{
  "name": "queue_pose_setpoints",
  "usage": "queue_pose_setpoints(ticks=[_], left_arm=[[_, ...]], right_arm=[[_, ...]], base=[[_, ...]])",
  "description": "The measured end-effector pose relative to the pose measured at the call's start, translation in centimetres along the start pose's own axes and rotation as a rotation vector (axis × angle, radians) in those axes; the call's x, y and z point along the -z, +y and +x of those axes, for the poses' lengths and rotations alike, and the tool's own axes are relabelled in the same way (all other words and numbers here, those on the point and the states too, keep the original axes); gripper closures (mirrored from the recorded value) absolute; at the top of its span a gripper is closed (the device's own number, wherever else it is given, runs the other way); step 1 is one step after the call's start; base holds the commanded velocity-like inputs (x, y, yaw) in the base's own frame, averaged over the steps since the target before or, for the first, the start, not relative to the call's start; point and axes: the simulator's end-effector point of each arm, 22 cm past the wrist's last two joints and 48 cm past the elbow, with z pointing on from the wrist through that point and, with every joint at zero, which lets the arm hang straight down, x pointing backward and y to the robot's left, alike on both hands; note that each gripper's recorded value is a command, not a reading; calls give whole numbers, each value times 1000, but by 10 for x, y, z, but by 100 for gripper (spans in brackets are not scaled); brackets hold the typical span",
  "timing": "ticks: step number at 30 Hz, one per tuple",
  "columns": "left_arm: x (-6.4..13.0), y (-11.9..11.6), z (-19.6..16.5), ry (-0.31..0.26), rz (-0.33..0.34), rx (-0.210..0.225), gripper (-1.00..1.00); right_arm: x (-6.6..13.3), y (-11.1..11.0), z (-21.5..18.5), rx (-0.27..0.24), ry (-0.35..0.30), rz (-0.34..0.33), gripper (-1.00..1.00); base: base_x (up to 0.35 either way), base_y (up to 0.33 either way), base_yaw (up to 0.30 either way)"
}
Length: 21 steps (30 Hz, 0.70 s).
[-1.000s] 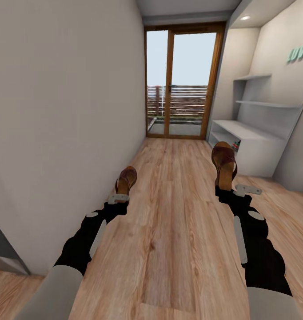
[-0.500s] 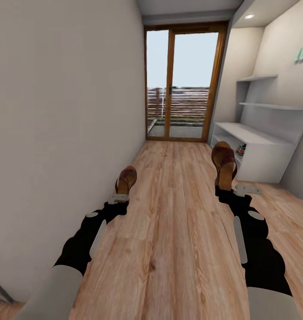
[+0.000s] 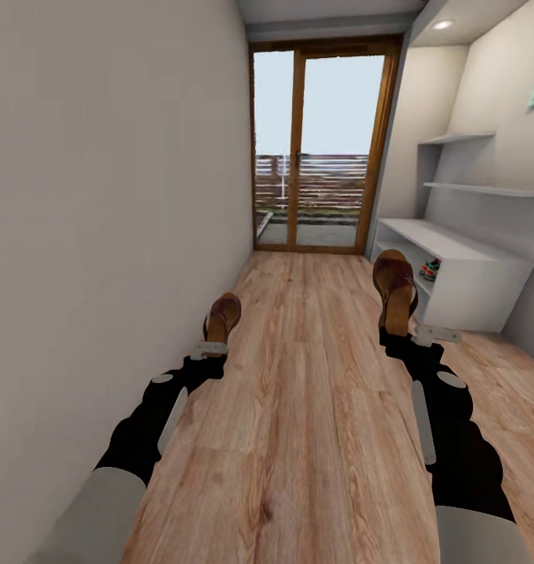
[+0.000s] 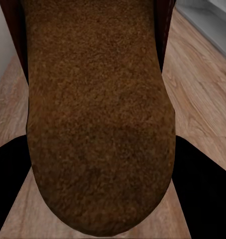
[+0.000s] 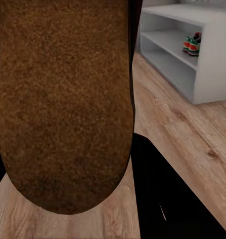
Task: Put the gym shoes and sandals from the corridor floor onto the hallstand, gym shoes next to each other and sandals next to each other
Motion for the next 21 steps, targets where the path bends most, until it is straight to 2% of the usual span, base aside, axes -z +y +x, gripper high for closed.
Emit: queue_pose_setpoints(ticks=[4,21], left_arm=[[1,-1,-2,-3,0,-1,100],[1,0,-2,-4,0,-1,100]], right_arm=[[1,0,-2,-1,-4,0,100],[1,0,-3,-1,-5,-1,100]], base=[[348,0,-142],[348,0,-7]])
